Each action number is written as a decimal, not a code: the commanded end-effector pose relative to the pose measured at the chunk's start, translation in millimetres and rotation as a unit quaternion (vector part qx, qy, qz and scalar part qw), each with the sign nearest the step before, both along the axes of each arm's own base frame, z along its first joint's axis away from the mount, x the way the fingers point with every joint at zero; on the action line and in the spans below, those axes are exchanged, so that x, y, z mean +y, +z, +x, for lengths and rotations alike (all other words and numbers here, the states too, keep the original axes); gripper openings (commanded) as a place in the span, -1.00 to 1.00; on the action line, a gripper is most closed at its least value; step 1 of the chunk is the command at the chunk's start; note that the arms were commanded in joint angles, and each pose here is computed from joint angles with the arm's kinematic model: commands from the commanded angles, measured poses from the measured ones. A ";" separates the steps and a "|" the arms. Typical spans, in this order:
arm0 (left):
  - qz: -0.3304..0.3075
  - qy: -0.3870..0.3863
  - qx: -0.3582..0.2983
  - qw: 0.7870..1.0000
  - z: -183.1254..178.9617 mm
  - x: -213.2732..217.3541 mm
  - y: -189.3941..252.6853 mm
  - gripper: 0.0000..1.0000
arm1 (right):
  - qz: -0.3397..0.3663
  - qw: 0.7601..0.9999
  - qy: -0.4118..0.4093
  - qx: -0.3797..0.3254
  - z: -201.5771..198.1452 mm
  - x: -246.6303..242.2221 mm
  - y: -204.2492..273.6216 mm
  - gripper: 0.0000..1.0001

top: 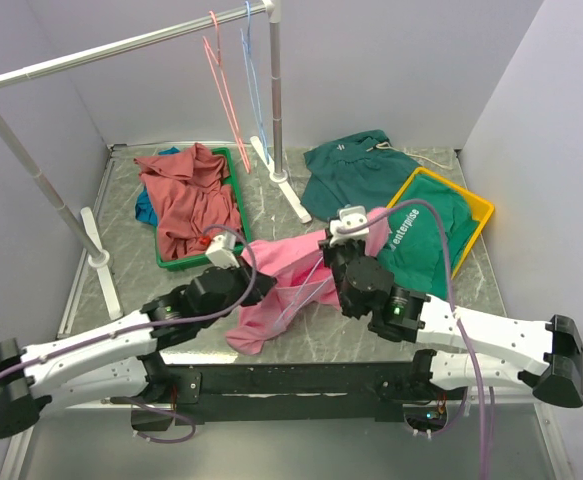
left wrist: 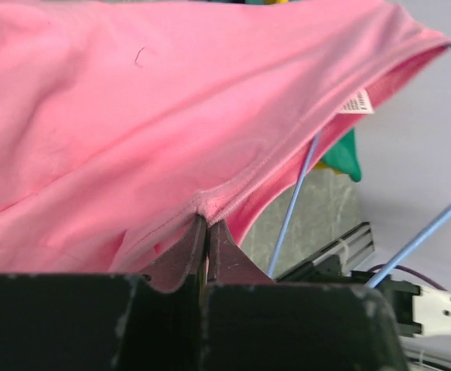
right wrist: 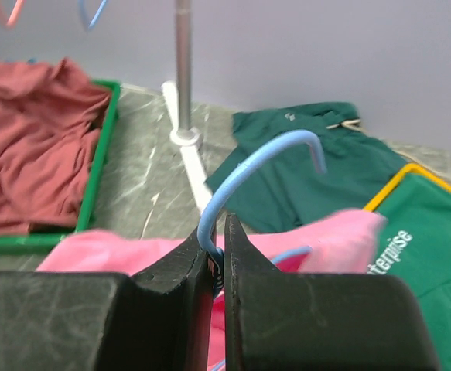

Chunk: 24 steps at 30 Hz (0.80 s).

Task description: Place the t-shirt on the hanger

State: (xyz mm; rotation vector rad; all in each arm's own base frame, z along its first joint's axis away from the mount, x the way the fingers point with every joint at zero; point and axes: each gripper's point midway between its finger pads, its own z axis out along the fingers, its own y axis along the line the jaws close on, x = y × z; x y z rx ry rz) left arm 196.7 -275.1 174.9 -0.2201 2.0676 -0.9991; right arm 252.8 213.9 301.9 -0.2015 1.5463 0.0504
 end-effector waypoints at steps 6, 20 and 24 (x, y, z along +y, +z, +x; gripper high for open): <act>0.014 0.033 -0.023 0.999 -9.0 42.6 32.9 -0.98 | 0.061 0.990 -0.121 -0.033 22.4 -33.8 81.9 -1.00; -0.020 -0.111 -0.058 0.992 -34.7 -5.7 99.0 -0.98 | 0.097 0.966 -0.234 -0.054 63.0 -20.0 126.9 -1.00; -0.035 -0.139 -0.063 0.988 -49.2 -13.6 119.2 -0.98 | 0.090 0.955 -0.276 -0.062 77.0 -25.2 124.6 -1.00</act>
